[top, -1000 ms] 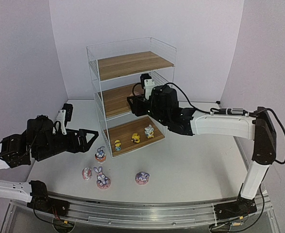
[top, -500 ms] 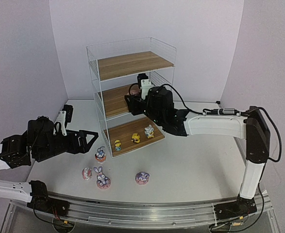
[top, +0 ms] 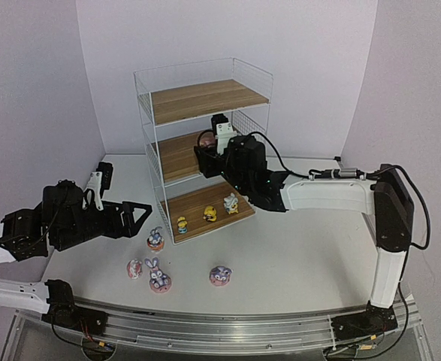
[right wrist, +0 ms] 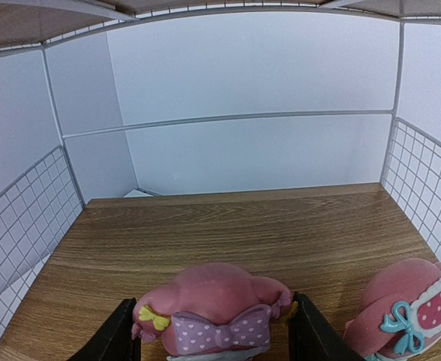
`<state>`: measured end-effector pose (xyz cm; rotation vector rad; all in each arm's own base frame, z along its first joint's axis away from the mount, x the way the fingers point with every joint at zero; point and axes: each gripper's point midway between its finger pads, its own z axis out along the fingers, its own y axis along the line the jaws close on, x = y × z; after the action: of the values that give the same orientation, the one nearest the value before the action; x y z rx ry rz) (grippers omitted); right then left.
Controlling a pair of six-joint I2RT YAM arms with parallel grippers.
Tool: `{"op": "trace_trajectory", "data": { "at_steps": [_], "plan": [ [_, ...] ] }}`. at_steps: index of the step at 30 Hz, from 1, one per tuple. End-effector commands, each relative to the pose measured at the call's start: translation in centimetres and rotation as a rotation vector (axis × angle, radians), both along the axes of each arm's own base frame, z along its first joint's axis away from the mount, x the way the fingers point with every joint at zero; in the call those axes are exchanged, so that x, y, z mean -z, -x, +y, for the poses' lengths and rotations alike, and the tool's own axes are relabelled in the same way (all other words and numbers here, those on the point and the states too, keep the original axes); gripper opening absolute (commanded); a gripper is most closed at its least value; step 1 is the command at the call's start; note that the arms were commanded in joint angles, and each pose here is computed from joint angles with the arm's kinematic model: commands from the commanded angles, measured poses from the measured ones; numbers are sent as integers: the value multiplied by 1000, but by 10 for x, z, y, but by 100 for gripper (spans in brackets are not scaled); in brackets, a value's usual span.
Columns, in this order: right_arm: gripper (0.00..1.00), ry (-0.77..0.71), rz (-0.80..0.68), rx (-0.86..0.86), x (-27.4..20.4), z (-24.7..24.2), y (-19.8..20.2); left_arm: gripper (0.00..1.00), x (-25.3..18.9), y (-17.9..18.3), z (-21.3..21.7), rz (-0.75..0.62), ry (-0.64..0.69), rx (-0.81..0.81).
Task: Place and organize the plastic toys onto the shelf
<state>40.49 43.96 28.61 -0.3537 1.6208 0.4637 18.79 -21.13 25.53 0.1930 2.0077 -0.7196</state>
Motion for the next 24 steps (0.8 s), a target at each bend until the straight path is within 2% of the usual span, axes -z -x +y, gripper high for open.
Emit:
{"op": "trace_trajectory", "data": {
  "at_steps": [1,5,13,24],
  "plan": [
    [33,-34,-42,35,-11,-5,-8,100,-9,-1,4,-34,9,-13],
    [43,-44,-42,35,-12,-6,-6,100,-10,-2,3,-37,7,-11],
    [56,-56,-41,36,-14,-8,-5,100,-10,-2,1,-35,3,-4],
    [66,-78,-39,21,-18,-8,-2,100,-11,-2,0,-47,-2,4]
  ]
}}
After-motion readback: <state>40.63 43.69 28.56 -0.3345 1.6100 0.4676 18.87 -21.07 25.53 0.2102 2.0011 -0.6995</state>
